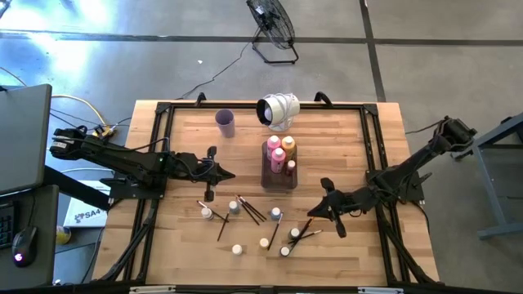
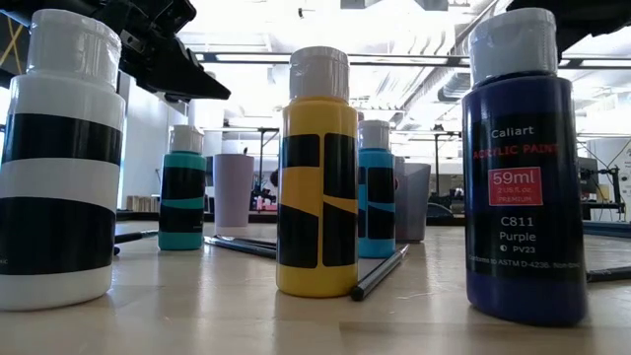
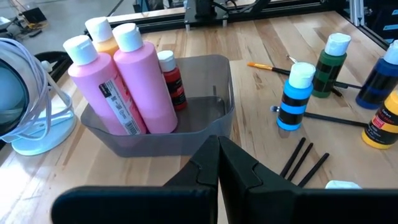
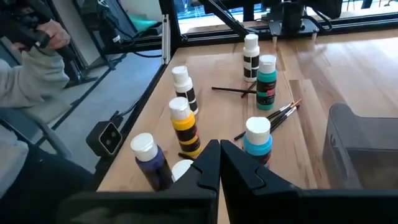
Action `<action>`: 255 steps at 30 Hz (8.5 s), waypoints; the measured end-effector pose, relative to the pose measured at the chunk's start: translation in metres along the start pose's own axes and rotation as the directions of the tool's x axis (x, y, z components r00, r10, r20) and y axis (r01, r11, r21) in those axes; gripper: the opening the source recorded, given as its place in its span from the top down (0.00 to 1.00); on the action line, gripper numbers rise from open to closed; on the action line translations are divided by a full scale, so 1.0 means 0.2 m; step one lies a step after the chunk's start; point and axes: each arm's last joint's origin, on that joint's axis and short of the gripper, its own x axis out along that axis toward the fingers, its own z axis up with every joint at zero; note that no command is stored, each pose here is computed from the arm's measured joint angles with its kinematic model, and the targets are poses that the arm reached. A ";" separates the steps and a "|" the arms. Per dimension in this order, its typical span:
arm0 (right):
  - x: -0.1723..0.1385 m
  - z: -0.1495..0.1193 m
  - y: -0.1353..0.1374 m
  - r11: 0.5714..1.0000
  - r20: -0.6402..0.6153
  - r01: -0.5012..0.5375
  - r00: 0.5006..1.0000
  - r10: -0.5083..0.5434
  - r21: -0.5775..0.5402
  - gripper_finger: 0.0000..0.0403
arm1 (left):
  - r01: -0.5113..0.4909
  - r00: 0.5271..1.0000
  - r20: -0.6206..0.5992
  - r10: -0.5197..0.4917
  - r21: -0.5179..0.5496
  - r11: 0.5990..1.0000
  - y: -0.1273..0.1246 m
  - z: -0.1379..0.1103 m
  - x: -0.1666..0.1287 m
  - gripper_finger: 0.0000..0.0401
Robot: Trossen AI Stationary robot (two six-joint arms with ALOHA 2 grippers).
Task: Pick & Place Paint Supplies
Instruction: Put the green paint bottle into the black bin
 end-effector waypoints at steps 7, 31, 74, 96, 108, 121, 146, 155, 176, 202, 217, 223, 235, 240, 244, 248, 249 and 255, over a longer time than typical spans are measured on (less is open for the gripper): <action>0.04 -0.03 -0.01 0.999 -0.019 0.043 0.999 -0.043 -0.009 1.00 | -0.005 1.000 0.017 0.004 0.030 1.000 0.00 0.01 0.00 1.00; 0.07 -0.04 -0.01 0.998 -0.022 0.045 0.999 -0.046 -0.037 1.00 | -0.034 0.987 0.161 0.016 0.107 0.994 0.01 0.08 -0.01 1.00; 0.07 -0.03 -0.01 0.985 -0.004 0.041 0.999 -0.042 -0.167 0.52 | -0.029 0.989 0.150 0.014 0.098 0.995 0.01 0.07 -0.01 1.00; 0.26 -0.23 0.00 0.999 -0.145 0.006 0.989 -0.013 -0.047 0.40 | -0.019 0.993 0.116 0.009 0.083 0.996 0.00 0.06 0.00 1.00; 0.28 -0.25 0.01 0.999 -0.160 -0.051 0.986 0.049 -0.010 0.40 | -0.019 0.995 0.099 0.011 0.086 0.996 0.00 0.05 0.00 1.00; 0.28 -0.22 0.03 0.996 -0.106 -0.091 0.990 0.089 -0.018 0.40 | -0.019 0.995 0.100 0.010 0.086 0.996 0.00 0.05 0.00 1.00; 0.43 -0.31 0.05 0.995 -0.094 -0.090 0.992 0.087 -0.033 0.41 | -0.019 0.995 0.100 0.010 0.087 0.996 0.00 0.05 0.00 1.00; 0.43 -0.30 0.05 0.996 -0.089 -0.076 0.993 0.071 -0.046 0.53 | -0.019 0.995 0.100 0.010 0.087 0.996 0.00 0.05 0.00 1.00; 0.41 -0.27 0.04 0.993 -0.077 -0.097 0.993 0.092 -0.067 0.71 | -0.019 0.995 0.100 0.010 0.087 0.996 0.00 0.05 0.00 1.00; 0.14 0.13 -0.21 0.959 0.153 0.240 0.964 -0.218 -0.148 0.71 | -0.019 0.995 0.102 0.010 0.088 0.996 0.00 0.05 0.00 1.00; 0.21 0.12 -0.45 0.916 0.113 0.398 0.914 -0.390 -0.058 0.72 | -0.043 0.994 0.100 0.034 0.086 0.995 0.01 0.05 0.00 1.00; 0.24 0.08 -0.49 0.906 0.075 0.418 0.907 -0.414 -0.058 0.71 | -0.046 0.994 0.100 0.037 0.086 0.995 0.01 0.05 0.00 1.00; 0.26 -0.02 -0.50 0.911 0.053 0.407 0.913 -0.404 -0.063 0.72 | -0.046 0.994 0.100 0.037 0.085 0.995 0.01 0.05 0.00 1.00; 0.21 -0.10 -0.54 0.910 0.105 0.415 0.904 -0.414 0.006 0.72 | -0.046 0.994 0.100 0.037 0.085 0.995 0.01 0.05 0.00 1.00; 0.19 -0.13 -0.55 0.907 0.103 0.421 0.901 -0.422 0.031 0.70 | -0.046 0.994 0.101 0.037 0.085 0.995 0.01 0.05 0.00 1.00; 0.20 -0.14 -0.56 0.910 0.095 0.414 0.905 -0.414 0.023 0.72 | -0.046 0.994 0.101 0.037 0.085 0.995 0.01 0.05 0.00 1.00; 0.20 -0.15 -0.56 0.910 0.089 0.415 0.905 -0.415 0.019 0.73 | -0.046 0.994 0.100 0.037 0.085 0.995 0.01 0.05 0.00 1.00; 0.23 -0.20 -0.59 0.900 0.044 0.435 0.899 -0.436 0.038 0.69 | -0.046 0.994 0.100 0.037 0.085 0.995 0.01 0.05 0.00 1.00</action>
